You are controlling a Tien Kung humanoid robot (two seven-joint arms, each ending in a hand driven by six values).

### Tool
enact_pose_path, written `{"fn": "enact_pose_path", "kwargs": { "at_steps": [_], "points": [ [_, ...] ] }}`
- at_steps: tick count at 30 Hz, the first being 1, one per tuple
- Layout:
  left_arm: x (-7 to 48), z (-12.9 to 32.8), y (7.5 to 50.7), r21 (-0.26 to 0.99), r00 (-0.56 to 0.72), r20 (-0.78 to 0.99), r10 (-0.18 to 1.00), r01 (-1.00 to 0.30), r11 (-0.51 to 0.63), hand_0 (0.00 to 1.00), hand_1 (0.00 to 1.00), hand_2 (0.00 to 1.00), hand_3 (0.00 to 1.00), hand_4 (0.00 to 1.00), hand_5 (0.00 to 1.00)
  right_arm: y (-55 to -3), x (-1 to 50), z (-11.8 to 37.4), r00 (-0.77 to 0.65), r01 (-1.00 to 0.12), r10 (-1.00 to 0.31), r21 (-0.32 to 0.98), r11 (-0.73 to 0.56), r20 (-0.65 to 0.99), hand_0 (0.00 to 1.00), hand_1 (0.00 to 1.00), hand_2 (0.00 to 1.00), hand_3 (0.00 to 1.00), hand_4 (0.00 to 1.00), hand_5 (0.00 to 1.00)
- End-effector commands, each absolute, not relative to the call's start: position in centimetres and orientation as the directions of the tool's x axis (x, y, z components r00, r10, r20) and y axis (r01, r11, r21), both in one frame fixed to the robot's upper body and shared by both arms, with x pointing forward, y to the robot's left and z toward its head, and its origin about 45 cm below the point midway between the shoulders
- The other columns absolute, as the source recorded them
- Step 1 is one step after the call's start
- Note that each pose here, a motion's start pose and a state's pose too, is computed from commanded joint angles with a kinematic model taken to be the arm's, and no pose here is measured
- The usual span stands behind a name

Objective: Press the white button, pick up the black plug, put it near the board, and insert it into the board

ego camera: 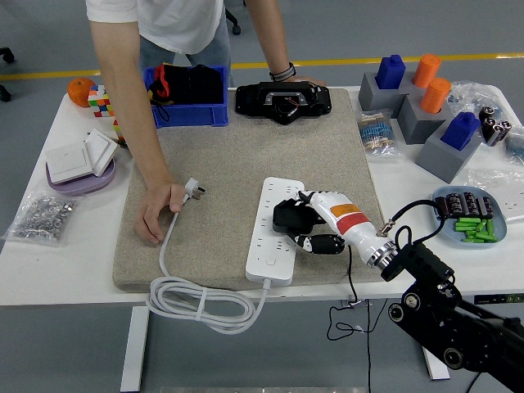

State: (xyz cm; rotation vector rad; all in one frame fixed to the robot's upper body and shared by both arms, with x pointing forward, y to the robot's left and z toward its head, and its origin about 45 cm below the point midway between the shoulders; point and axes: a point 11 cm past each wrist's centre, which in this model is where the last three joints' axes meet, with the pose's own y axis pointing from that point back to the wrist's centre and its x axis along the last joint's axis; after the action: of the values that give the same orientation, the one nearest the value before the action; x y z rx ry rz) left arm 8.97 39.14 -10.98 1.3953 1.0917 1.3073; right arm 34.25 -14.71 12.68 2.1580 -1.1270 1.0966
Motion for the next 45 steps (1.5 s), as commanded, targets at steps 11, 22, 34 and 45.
{"fn": "enact_pose_path", "kwargs": {
  "at_steps": [11, 22, 34, 45],
  "points": [
    [8.9, -11.0, 39.1, 0.98, 0.049, 0.197, 0.979, 0.021, -0.198, 0.773, 0.71, 0.666, 0.734, 0.652, 0.54, -14.9, 34.0, 11.5, 0.367, -0.831, -0.441, 0.076, -0.55, 0.819, 0.341, 0.247, 0.345, 0.527, 0.623, 0.002],
    [8.9, -11.0, 39.1, 0.98, 0.048, 0.197, 0.979, 0.022, -0.198, 0.773, 0.71, 0.666, 0.734, 0.653, 0.543, -14.4, 34.4, 13.3, 0.339, -0.836, -0.483, 0.023, -0.548, 0.807, 0.414, 0.389, 0.461, 0.586, 0.665, 0.002],
    [8.8, -11.0, 39.1, 0.98, 0.047, 0.197, 0.979, 0.023, -0.198, 0.773, 0.71, 0.665, 0.734, 0.653, 0.543, -14.0, 34.4, 13.8, 0.361, -0.841, -0.528, 0.023, -0.541, 0.769, 0.721, 0.746, 0.701, 0.763, 0.967, 0.095],
    [8.8, -11.0, 39.1, 0.98, 0.046, 0.196, 0.979, 0.023, -0.198, 0.773, 0.71, 0.666, 0.734, 0.653, 0.543, -14.1, 34.4, 13.4, 0.377, -0.841, -0.523, 0.046, -0.539, 0.764, 0.77, 0.791, 0.736, 0.773, 0.998, 0.128]
  ]
}}
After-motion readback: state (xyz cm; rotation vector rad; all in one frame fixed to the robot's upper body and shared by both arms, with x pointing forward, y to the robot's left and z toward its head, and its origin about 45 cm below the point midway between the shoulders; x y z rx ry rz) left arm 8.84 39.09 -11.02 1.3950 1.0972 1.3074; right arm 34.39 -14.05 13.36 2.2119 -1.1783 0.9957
